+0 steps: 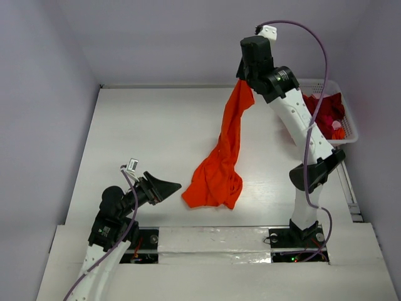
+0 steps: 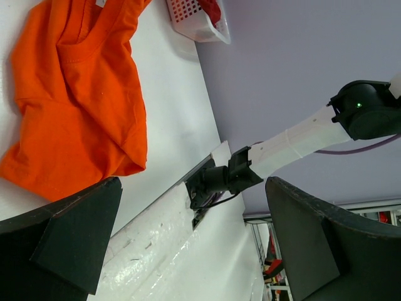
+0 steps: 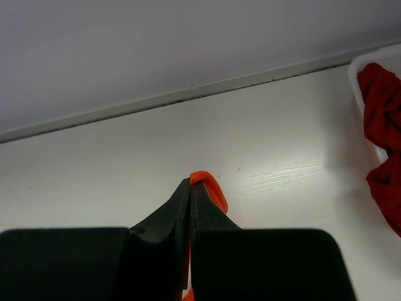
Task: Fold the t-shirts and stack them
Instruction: Flatten out the tshirt
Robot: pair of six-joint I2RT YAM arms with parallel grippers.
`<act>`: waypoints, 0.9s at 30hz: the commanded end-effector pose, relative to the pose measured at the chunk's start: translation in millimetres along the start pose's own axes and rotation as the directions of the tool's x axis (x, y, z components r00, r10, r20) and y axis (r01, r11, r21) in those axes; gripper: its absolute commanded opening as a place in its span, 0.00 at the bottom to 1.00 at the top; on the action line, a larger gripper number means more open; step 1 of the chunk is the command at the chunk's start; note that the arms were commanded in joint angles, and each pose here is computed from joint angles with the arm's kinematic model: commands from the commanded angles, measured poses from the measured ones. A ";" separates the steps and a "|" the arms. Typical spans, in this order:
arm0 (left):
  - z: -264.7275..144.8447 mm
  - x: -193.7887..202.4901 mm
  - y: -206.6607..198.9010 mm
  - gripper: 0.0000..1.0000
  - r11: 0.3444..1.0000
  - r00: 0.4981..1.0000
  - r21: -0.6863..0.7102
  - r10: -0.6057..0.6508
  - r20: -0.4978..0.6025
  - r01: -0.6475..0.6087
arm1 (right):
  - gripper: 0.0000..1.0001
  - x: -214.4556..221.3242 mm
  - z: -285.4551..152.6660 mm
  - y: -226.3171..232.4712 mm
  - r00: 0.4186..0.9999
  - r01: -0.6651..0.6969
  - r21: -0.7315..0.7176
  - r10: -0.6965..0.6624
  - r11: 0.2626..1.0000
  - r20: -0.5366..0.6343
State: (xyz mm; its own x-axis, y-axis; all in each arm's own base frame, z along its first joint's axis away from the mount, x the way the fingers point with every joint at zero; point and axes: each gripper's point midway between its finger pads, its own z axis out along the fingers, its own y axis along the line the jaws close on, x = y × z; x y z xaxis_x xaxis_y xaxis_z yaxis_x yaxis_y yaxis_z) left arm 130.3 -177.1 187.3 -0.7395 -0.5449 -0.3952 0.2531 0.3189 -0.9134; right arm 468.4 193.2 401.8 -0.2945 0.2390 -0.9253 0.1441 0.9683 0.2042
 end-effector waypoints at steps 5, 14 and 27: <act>-17.7 -4.1 -40.1 0.99 0.986 0.995 0.141 0.087 0.054 -0.094 | 0.00 -3.2 17.7 -51.6 0.996 -0.083 0.199 0.079 0.977 0.027; -15.4 -0.9 -28.8 0.99 0.991 0.996 0.110 0.075 0.041 -0.079 | 0.00 7.4 27.9 -74.1 0.994 -0.109 0.273 0.105 0.956 0.026; -16.5 2.8 -24.3 0.99 0.994 0.998 0.091 0.066 0.025 -0.068 | 0.00 10.6 58.0 -119.4 0.990 -0.135 0.368 0.141 0.920 0.011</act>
State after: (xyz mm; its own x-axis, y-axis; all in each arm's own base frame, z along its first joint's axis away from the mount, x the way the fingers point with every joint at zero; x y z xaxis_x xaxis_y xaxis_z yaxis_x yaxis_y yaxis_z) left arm 126.6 -175.8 178.9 -0.7592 -0.5378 -0.3667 0.2064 0.3353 -0.9192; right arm 494.7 89.0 346.1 -0.2969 0.3429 -0.8912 0.4843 0.8584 0.1690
